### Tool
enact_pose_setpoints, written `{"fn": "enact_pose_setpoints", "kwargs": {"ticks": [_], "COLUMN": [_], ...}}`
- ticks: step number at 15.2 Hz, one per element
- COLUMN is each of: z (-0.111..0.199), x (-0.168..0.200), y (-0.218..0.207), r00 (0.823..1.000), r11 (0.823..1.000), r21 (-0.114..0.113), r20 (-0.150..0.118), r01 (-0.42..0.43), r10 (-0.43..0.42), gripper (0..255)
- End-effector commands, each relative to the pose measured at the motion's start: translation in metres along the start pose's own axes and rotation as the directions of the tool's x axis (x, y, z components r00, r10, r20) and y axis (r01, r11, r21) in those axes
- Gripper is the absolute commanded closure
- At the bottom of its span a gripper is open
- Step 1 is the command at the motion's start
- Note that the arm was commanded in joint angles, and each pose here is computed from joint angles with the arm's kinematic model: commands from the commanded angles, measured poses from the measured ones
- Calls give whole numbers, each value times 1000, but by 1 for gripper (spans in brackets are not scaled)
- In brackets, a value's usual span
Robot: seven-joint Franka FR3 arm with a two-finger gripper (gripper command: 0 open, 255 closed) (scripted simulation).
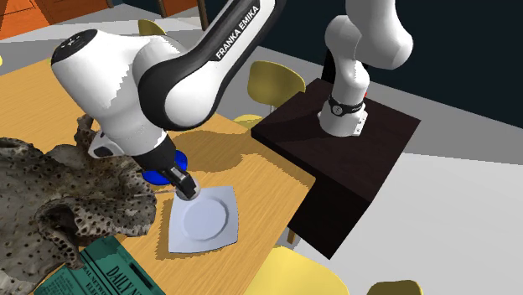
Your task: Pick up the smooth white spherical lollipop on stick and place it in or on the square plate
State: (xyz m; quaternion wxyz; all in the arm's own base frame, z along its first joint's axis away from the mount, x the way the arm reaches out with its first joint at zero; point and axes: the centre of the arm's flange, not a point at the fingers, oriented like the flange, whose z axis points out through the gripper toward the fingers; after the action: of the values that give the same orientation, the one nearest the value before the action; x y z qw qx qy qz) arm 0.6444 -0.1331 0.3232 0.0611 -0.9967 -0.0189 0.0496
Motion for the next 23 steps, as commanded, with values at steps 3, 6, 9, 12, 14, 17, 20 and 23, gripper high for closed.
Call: {"fn": "enact_pose_setpoints", "kwargs": {"ticks": [3,6,9,12,14,17,20,23], "z": [21,36,52,61,61,61,61,61], "x": [1,3,4,5,5,5,5,5], "y": [2,4,6,7,7,7,7,7], "r00": [1000,1000,1000,1000,1000,1000,1000,1000], "r11": [1000,1000,1000,1000,1000,1000,1000,1000], "r21": [0,0,0,0,0,0,0,0], "r20": [-1,-1,-1,-1,-1,-1,-1,-1], "r01": [0,0,0,0,0,0,0,0], "r10": [0,0,0,0,0,0,0,0], "gripper": [255,255,255,255,255,255,0,0]}}
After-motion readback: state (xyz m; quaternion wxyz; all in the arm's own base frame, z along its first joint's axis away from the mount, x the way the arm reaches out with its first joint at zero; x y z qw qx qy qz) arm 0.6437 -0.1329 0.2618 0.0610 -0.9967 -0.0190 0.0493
